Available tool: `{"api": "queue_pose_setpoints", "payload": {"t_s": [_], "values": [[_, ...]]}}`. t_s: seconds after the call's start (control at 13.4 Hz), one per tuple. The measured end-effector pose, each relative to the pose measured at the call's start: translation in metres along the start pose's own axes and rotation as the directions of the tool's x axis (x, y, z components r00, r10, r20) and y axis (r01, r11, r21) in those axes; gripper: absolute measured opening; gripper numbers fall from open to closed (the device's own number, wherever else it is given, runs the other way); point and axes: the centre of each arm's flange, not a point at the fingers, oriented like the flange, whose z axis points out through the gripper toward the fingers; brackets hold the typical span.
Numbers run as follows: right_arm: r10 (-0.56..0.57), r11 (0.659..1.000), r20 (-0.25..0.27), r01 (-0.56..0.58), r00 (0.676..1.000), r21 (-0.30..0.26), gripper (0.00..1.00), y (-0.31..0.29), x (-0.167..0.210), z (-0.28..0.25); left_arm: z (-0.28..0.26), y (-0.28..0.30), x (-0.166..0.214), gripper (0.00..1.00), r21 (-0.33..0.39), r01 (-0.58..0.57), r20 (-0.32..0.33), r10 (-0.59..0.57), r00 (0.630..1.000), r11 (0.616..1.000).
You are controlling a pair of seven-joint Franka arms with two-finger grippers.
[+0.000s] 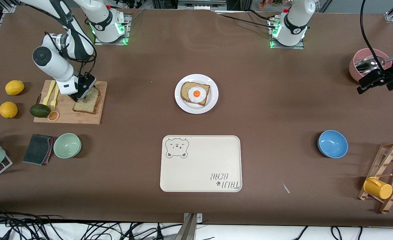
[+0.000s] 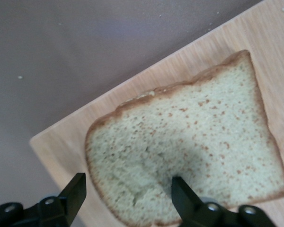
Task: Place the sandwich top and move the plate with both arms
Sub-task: 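Close the right gripper on the bread slice's edge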
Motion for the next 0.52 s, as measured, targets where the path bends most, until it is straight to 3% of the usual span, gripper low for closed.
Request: {"api": "queue_pose_setpoints", "payload": {"t_s": [0.22,0.52], "values": [[0.028,0.999,0.013,-0.028,1.0,0.018,0.81,-0.005,0.002,-0.009,0.0,0.0,0.0,1.0,0.0,0.0,0.0,0.0,1.0,1.0],[0.073,0.996,0.033,-0.074,0.997,0.041,0.72,-0.016,0.011,-0.004,0.0,0.0,0.0,1.0,0.0,0.0,0.0,0.0,1.0,1.0]]}}
